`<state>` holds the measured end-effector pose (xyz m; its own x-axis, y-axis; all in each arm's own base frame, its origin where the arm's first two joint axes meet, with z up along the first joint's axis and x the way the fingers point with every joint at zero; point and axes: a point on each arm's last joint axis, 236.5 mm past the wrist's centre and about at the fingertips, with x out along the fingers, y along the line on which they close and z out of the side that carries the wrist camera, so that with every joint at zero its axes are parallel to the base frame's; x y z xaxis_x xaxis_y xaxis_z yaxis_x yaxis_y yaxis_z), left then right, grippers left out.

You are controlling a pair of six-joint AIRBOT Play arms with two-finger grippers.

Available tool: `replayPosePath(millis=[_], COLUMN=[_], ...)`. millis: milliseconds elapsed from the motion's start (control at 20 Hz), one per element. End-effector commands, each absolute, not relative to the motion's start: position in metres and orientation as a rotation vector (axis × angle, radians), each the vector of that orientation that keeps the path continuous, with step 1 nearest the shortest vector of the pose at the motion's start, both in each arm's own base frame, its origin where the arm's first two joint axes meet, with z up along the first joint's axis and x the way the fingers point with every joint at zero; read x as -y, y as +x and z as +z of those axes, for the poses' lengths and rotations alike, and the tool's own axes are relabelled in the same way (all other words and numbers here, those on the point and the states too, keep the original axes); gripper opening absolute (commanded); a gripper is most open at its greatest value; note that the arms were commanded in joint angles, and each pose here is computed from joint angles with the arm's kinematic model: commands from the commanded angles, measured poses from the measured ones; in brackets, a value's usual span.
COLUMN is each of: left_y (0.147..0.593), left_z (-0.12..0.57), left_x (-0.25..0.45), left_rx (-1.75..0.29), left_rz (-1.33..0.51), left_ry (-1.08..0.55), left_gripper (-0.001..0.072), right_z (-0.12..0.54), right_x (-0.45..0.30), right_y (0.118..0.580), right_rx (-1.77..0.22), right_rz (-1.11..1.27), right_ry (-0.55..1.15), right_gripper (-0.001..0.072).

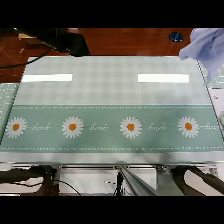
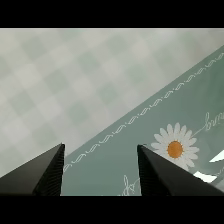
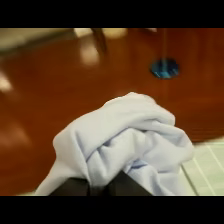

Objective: Fold the shirts.

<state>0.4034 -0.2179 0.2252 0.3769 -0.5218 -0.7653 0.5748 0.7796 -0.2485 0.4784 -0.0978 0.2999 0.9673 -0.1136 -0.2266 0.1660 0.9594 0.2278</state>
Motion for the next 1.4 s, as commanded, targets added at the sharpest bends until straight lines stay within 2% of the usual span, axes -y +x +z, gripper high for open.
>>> replayPosePath(millis=[0,100,250,500,750,900,1050,1200,1250,1350], left_y=[0.366,0.347,0.323,0.299,0.300,0.300,0.303,0.308,0.310,0.313], left_z=[0.267,0.284,0.300,0.296,0.258,0.229,0.203,0.177,0.167,0.150], left_x=[0.201,0.185,0.162,0.146,0.140,0.137,0.139,0.141,0.142,0.143], left_rx=[-0.922,-0.905,-0.890,-0.957,-1.079,-1.166,-1.221,-1.258,-1.269,-1.285], left_rz=[-0.682,-0.640,-0.578,-0.544,-0.517,-0.506,-0.502,-0.496,-0.493,-0.487], left_ry=[0.082,0.097,0.125,0.149,0.165,0.176,0.169,0.159,0.155,0.147], left_gripper=[0.0536,0.0536,0.0536,0.0535,0.0536,0.0536,0.0536,0.0536,0.0536,0.0536], right_z=[0.381,0.391,0.369,0.313,0.201,0.115,0.040,-0.003,-0.008,-0.004], right_x=[0.035,-0.003,-0.051,-0.157,-0.248,-0.277,-0.287,-0.285,-0.285,-0.281], right_y=[0.421,0.394,0.365,0.345,0.351,0.362,0.369,0.373,0.373,0.374], right_rx=[-0.068,-0.093,-0.250,-0.485,-0.760,-0.930,-1.107,-1.199,-1.211,-1.203], right_rz=[0.064,0.199,0.362,0.629,0.724,0.726,0.694,0.666,0.664,0.653], right_ry=[0.333,0.349,0.357,0.215,-0.065,-0.224,-0.222,-0.238,-0.240,-0.252], right_gripper=[0.0032,0.0032,0.0032,0.0032,0.0032,0.0032,0.0032,0.0035,0.0109,0.0447])
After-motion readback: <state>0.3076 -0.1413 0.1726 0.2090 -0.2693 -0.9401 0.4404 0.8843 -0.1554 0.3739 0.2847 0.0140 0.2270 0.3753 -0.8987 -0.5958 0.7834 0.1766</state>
